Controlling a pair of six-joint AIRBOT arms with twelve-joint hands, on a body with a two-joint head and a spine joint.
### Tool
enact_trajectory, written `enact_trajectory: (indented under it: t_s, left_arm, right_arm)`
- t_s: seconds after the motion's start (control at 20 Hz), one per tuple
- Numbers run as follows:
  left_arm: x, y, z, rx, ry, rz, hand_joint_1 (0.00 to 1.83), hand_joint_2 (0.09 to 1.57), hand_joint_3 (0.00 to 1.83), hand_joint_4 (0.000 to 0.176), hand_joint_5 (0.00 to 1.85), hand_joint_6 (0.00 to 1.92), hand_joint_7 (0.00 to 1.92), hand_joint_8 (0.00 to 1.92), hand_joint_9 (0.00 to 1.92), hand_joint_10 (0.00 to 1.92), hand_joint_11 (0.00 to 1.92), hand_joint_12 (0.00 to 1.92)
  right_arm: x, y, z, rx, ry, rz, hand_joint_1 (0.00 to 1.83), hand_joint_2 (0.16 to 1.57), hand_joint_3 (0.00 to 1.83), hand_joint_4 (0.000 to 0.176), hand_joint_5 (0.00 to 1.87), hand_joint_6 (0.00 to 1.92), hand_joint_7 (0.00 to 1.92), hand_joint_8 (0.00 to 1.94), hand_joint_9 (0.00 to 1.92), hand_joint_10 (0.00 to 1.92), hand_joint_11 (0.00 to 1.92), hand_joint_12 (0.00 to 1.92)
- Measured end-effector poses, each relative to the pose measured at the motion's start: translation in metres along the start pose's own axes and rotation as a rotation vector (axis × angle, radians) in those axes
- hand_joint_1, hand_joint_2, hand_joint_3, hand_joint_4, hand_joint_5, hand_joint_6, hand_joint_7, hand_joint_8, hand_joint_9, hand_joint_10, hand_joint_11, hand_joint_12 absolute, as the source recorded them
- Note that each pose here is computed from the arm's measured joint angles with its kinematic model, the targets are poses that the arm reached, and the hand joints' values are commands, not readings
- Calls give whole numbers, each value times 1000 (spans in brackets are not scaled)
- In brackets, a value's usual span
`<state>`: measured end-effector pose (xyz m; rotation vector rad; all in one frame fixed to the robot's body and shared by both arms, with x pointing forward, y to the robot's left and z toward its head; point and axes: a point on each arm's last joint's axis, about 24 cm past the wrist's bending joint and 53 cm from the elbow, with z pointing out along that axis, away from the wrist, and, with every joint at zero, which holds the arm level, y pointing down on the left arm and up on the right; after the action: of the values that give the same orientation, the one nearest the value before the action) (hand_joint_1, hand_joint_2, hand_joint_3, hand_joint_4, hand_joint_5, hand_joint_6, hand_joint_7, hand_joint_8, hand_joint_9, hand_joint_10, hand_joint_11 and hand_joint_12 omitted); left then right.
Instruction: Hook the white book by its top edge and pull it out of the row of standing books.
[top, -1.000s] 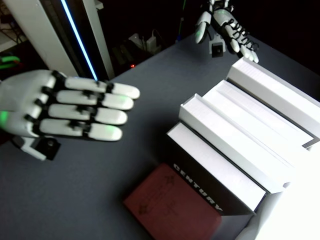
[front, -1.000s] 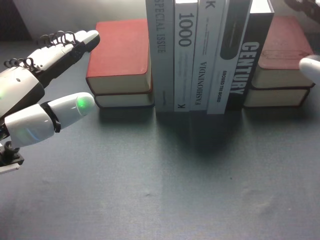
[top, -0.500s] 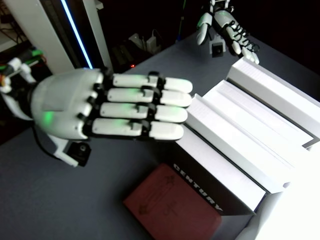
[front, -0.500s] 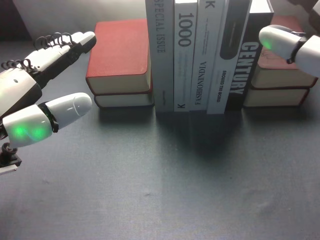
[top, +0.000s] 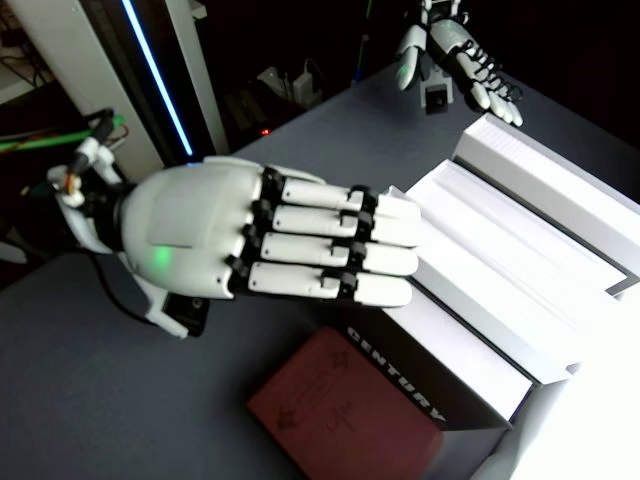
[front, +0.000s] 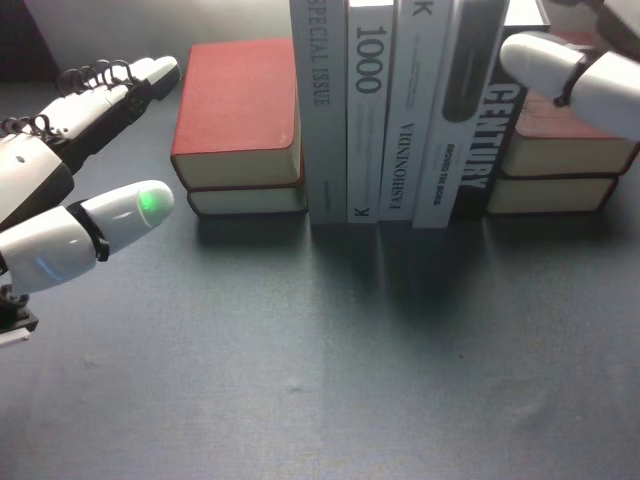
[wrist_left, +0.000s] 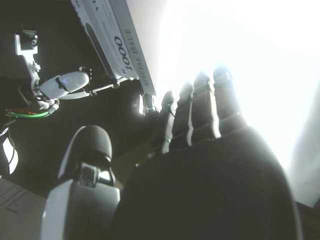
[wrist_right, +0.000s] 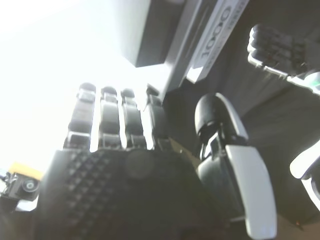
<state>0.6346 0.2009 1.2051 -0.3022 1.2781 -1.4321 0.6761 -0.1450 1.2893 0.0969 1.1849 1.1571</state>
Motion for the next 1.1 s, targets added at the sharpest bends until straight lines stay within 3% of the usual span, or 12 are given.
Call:
enact_trajectory:
  t_s: [0.15,0.25,0.35,0.4,0.6,0.65,0.7,0.75,0.85,0.95,1.0,1.1]
  left_arm:
    - [-1,0,-2,0,-10,-7,24,1407,4,172,0,0,0,0,0,0,0,0]
    - [-1,-3,-3,8,-15,-11,52,1418,3,149,0,0,0,0,0,0,0,0]
    - [-3,-4,-4,9,-23,-13,131,1418,0,65,0,0,0,0,0,0,0,0]
    - [-5,-6,-4,10,-25,-11,139,1417,0,43,0,0,0,0,0,0,0,0]
    - [-11,-3,-10,-1,-46,-7,139,1407,0,68,0,0,0,0,0,0,0,0]
    - [-13,-1,-11,-7,-50,-8,148,1407,0,95,0,0,0,0,0,0,0,0]
    - [-13,-1,-11,-7,-51,-8,148,1407,0,95,0,0,0,0,0,0,0,0]
    - [-13,-2,-11,-1,-50,-8,151,1407,0,115,0,0,0,0,0,0,0,0]
    - [-11,-3,-11,0,-48,-10,158,1414,2,79,1,0,0,0,0,0,0,0]
    - [-11,-3,-11,1,-49,-10,156,1411,0,84,0,0,0,0,0,0,0,0]
    - [-13,-3,-12,-2,-55,-11,93,1409,1,102,0,0,0,0,0,0,0,0]
    - [-14,-2,-12,-3,-57,-11,64,1406,1,104,0,0,0,0,0,0,0,0]
  right_arm:
    - [2,13,-4,-24,1,14,210,1444,4,0,627,773,217,4,0,0,0,0]
    - [7,27,-18,-66,18,5,100,1464,6,0,592,852,204,3,0,0,0,0]
    - [10,36,-32,-97,35,13,46,1505,6,0,585,849,232,6,24,30,2,86]
    - [12,37,-38,-105,40,31,28,1505,3,0,589,818,239,6,17,38,0,82]
    - [22,40,-63,-118,78,84,3,1455,2,0,594,760,272,3,37,69,0,0]
    - [29,42,-73,-122,108,97,0,1481,3,0,596,731,313,2,92,83,2,127]
    - [33,42,-78,-121,123,105,0,1481,3,0,596,731,313,2,92,83,2,127]
    - [41,39,-88,-111,150,128,0,1478,0,0,595,777,311,11,126,84,0,641]
    - [54,28,-106,-66,200,181,0,1473,0,0,638,856,368,22,189,108,0,1133]
    - [62,20,-115,-22,221,209,1,1485,3,0,677,881,433,39,256,151,0,1321]
    - [69,17,-123,-2,247,233,0,1470,0,0,701,1000,620,64,253,674,0,1654]
    - [80,11,-135,33,285,276,0,1488,2,0,705,1019,750,113,352,835,23,1754]
